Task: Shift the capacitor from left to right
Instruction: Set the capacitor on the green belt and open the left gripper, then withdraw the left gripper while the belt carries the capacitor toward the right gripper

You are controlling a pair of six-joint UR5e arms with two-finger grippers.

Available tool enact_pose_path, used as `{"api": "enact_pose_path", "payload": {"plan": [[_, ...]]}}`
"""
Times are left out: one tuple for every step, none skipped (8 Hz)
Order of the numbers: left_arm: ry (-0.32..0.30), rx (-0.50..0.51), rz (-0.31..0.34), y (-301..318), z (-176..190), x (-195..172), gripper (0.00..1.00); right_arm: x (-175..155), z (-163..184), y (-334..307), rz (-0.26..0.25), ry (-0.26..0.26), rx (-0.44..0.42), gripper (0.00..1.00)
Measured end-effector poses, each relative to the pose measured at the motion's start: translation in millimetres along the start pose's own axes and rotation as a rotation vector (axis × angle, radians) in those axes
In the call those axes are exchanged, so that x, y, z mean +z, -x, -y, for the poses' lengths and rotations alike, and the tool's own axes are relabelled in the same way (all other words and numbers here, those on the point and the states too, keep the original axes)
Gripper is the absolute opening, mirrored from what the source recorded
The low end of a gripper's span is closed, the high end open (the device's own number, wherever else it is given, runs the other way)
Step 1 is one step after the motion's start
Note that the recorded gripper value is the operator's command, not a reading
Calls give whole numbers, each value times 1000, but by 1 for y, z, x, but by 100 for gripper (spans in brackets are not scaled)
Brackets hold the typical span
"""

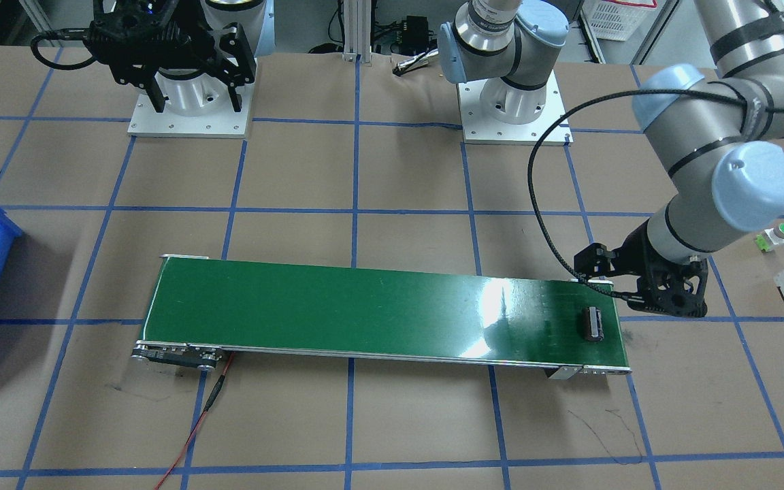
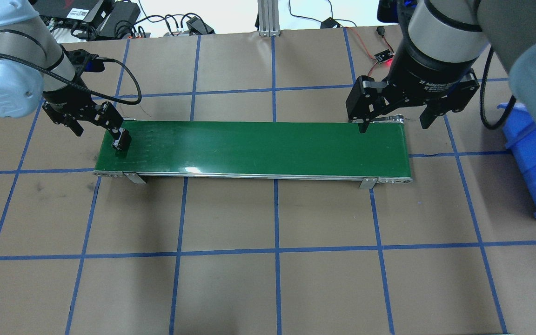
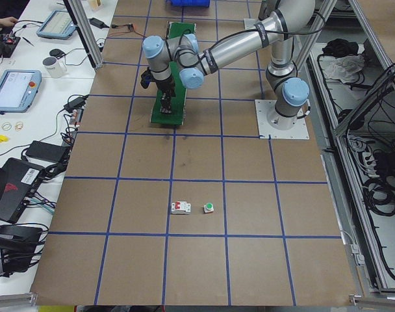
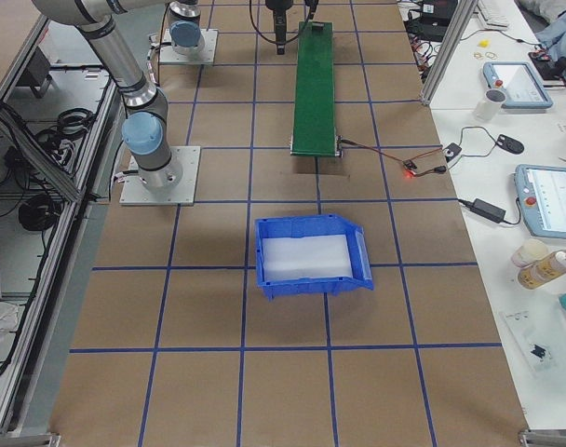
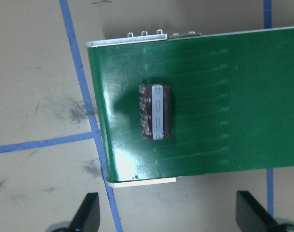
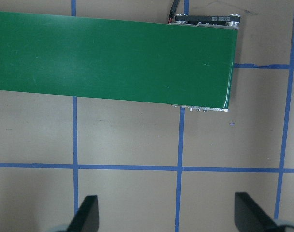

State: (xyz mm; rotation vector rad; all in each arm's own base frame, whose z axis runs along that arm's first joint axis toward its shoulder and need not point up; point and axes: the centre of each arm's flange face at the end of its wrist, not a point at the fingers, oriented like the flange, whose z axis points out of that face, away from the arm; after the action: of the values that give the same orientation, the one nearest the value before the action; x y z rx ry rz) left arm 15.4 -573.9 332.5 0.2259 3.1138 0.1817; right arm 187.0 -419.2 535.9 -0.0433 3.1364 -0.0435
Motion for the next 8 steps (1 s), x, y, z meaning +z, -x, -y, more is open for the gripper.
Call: {"api": "enact_pose_path", "payload": {"plan": [[-16,-4,7,-6,-15,-24,100,0,0,0,0,0,0,100],[-23,-9,11,-11,-32,-46,100,0,0,0,0,-1,-1,100],[-33,-13,21,-17,-49,-68,100,0,0,0,0,-2,-1,100],[-37,-20,54,-20,-68,-89,100,0,0,0,0,-3,0,100],[-26,-28,80,-20,-81,-101,100,0,0,0,0,-2,2,100],[-21,-36,96,-21,-91,-112,100,3,4,1,0,1,4,100],[-24,-63,106,-24,-102,-124,100,14,17,1,-1,4,7,100],[-23,-85,114,-27,-112,-133,100,34,40,1,-1,2,12,100]]}}
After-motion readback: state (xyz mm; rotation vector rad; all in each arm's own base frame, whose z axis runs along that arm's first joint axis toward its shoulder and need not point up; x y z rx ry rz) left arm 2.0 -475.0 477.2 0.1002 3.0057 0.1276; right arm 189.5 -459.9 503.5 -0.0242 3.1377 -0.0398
